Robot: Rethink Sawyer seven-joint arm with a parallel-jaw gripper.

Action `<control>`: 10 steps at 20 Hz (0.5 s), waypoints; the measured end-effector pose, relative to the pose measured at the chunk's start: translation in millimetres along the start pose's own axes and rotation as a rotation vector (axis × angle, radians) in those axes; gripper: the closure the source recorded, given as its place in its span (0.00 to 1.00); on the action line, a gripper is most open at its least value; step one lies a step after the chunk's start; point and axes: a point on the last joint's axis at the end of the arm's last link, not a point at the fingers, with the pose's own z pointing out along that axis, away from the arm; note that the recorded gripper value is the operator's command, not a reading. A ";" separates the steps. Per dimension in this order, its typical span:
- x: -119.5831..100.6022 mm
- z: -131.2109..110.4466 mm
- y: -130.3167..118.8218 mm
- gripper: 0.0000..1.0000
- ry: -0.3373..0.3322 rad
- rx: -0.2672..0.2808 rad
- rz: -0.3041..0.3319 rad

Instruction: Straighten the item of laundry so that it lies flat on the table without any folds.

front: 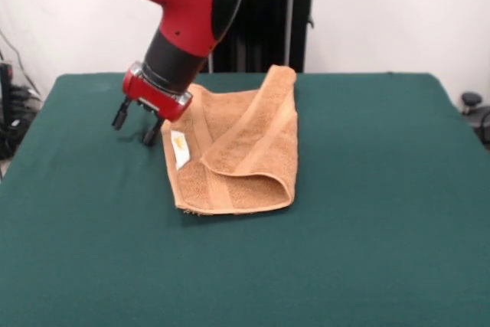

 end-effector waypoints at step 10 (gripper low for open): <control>13.2 8.3 -28.3 0.00 -0.093 -0.209 -0.021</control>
